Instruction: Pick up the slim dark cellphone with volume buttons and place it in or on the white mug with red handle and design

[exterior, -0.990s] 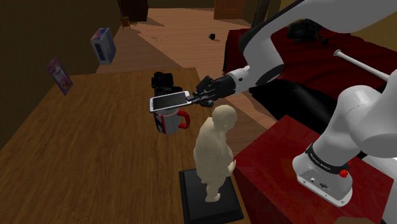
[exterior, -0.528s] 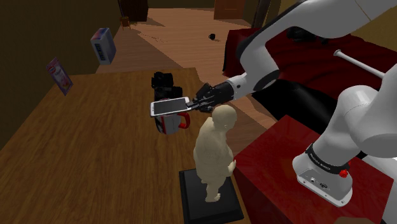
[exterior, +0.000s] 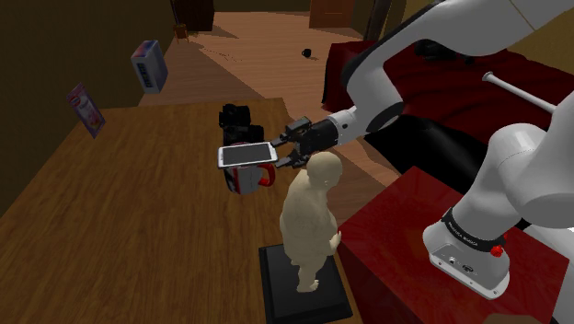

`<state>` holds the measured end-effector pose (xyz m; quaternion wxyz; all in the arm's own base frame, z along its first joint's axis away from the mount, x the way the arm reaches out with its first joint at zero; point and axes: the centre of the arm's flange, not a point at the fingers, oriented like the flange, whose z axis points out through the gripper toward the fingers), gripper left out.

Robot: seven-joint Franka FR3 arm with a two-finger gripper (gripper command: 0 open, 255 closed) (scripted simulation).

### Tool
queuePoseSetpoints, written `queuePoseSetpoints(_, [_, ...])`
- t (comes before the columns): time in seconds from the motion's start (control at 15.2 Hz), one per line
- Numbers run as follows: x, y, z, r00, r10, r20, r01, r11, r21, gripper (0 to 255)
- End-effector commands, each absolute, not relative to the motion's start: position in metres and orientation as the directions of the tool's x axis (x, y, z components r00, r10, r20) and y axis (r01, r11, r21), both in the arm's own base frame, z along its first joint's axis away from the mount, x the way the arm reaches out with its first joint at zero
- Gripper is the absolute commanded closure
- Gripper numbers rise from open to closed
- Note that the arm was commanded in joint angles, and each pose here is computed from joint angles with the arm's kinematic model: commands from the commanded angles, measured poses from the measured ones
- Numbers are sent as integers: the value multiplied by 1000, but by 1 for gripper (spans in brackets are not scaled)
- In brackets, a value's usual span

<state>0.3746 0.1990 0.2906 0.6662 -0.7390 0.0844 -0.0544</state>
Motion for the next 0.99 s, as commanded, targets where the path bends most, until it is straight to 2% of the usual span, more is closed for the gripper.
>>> queuePoseSetpoints(0.0, [375,199,290,980,-197,-33,-53,-99,-994,0])
queuePoseSetpoints(0.46, [364,151,296,980,-197,-33,-53,-99,-994,0])
queuePoseSetpoints(0.92, [364,151,296,980,-197,-33,-53,-99,-994,0])
